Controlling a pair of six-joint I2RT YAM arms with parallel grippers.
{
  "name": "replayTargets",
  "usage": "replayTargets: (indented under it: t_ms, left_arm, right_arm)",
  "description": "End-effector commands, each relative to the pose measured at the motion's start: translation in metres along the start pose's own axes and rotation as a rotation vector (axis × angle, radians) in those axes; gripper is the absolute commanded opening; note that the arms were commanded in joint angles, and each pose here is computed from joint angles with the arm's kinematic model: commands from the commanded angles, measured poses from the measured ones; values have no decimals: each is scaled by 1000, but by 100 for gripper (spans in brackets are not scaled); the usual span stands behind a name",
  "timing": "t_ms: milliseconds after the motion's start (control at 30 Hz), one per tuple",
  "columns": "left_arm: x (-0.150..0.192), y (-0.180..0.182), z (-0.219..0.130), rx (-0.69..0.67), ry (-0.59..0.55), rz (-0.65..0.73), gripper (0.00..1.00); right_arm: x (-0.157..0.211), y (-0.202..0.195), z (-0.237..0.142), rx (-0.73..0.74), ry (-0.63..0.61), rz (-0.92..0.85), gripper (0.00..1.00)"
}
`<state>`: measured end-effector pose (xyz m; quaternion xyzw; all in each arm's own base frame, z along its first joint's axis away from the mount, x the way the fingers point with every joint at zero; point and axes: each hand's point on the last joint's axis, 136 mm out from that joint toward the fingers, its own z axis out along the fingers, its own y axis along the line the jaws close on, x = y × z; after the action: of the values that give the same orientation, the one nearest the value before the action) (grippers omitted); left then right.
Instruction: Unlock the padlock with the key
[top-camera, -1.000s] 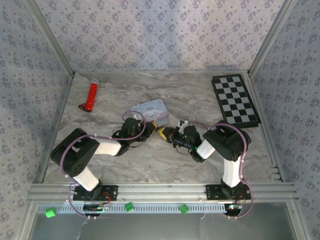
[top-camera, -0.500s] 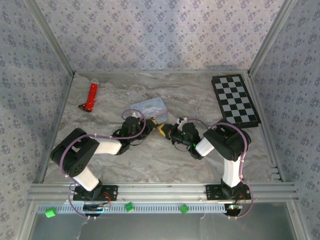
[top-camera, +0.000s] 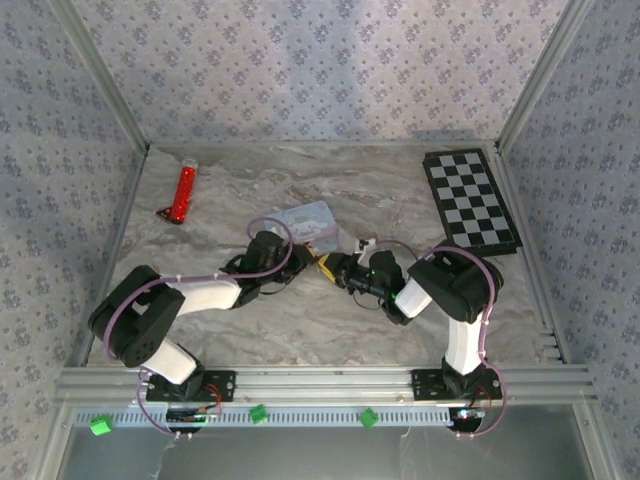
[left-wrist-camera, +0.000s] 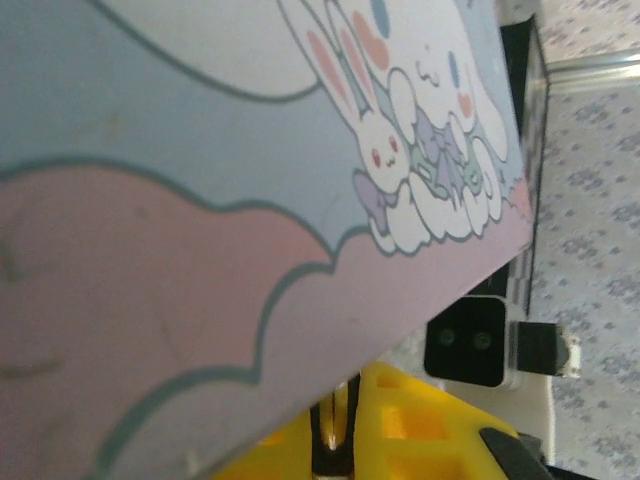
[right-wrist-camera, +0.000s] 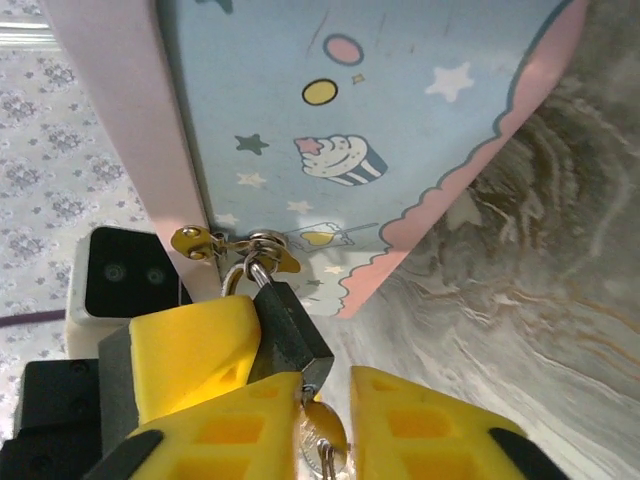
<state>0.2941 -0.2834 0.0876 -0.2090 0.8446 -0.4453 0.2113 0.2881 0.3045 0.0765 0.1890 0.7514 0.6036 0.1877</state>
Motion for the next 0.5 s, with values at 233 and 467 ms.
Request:
replayTargets:
  t_ms: [233,467]
  left_arm:
    - [-9,-4,-17,-22,1,26,4]
    - [-13,2,-29,-60,-15,32,4]
  right_arm:
    - [8,-4,-27,21,46,-210,31]
    - [15,-8,-42,240,143,-575,28]
